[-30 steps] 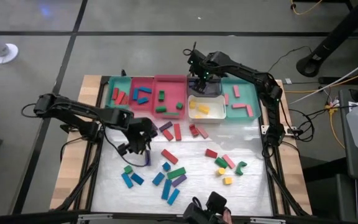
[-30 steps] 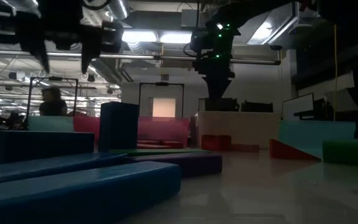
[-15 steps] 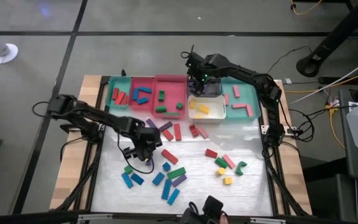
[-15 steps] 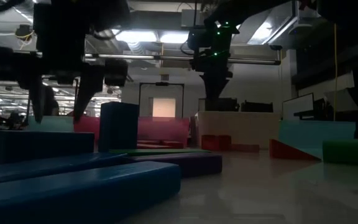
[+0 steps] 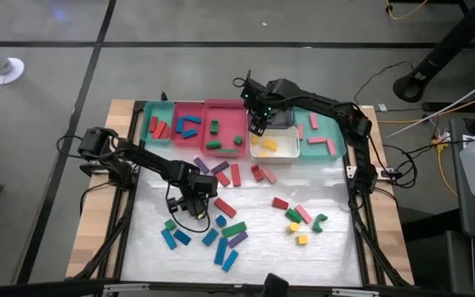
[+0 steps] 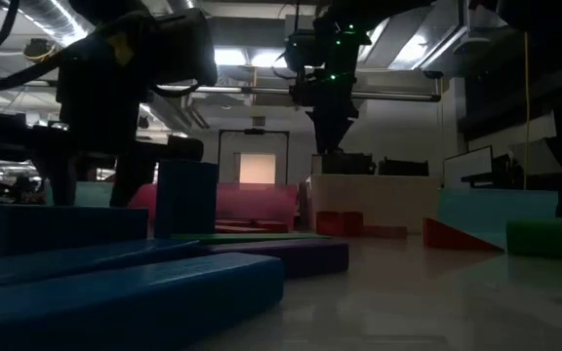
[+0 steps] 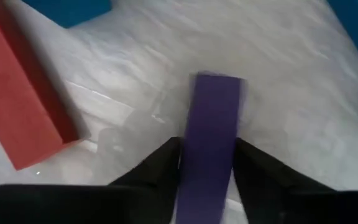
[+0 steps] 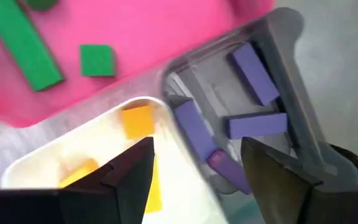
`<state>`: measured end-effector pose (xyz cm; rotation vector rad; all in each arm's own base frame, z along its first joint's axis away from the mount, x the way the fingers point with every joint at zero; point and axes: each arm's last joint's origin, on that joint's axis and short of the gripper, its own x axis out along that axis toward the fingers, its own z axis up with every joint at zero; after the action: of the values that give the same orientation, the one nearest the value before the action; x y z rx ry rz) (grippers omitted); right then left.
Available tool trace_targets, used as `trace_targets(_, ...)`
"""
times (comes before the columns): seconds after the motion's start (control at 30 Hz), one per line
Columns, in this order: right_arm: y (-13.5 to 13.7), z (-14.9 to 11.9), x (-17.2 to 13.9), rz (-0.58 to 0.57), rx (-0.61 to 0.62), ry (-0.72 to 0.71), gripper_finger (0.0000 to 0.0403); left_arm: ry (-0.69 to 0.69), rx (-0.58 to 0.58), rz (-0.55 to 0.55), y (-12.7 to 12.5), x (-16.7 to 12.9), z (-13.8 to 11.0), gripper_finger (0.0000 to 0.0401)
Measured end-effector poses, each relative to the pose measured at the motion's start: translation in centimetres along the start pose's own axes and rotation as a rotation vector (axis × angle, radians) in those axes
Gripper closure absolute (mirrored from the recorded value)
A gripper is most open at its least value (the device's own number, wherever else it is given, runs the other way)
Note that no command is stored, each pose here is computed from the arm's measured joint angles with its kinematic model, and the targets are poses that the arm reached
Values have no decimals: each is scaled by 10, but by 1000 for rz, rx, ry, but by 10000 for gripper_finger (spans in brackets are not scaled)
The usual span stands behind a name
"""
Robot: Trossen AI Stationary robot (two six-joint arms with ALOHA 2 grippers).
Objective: Sort blocks
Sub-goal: Put the violet block into the black bin
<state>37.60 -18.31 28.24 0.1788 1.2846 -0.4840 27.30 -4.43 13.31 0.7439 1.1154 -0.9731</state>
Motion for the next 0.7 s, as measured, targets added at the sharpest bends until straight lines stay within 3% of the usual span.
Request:
trace_targets(0.1,17,-1,-3,25,-23,10,162,0,-20,13,0,-4,-2,317)
trace_targets(0.33,55,-12,-36,58,-133,102,162,-7,-159,110,4,-30,-14,317)
trace_targets(0.43,70,-16,-56,65,-122,119,162,-40,-193,163,8,-44,-21,317)
trace_targets(0.7,115,-25,-98,182,-36,84,162,-193,-296,517,35,-91,-42,317)
